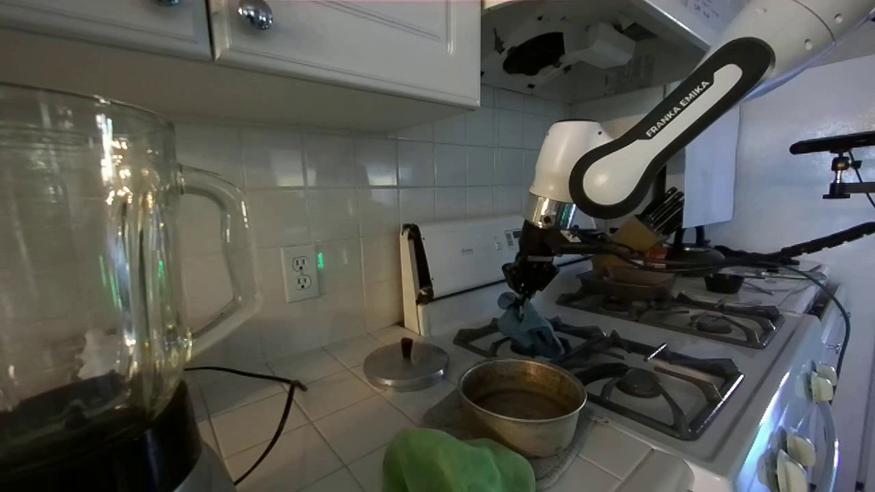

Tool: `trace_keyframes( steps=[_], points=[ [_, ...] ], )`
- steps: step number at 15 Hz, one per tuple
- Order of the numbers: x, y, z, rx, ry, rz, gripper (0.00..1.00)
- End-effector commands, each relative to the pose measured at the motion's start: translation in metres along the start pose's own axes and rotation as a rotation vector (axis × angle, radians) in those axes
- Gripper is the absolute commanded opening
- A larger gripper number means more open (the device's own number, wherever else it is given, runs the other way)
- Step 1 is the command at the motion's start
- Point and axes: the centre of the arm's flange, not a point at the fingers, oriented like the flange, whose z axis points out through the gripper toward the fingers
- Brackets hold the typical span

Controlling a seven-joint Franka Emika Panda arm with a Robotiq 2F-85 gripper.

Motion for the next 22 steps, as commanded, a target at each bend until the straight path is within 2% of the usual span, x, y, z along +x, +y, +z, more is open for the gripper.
trace_keyframes(
  steps=[1, 4, 7, 10, 14, 19, 22],
  points=[
    [0.013, 0.022, 0.012, -0.133, 0.013, 0.002, 0.02],
    [0.024, 0.044, 0.019, -0.227, 0.030, 0.027, 0.02],
    [0.037, 0.053, 0.029, -0.272, 0.039, 0.047, 0.02],
    [0.048, 0.037, 0.044, -0.222, 0.074, 0.006, 0.02],
    [0.047, 0.001, 0.060, -0.092, 0.059, -0.080, 0.02],
    [0.033, -0.034, 0.060, 0.093, -0.029, -0.237, 0.02],
    [0.017, -0.042, 0.051, 0.138, -0.118, -0.294, 0.02]
  ],
)
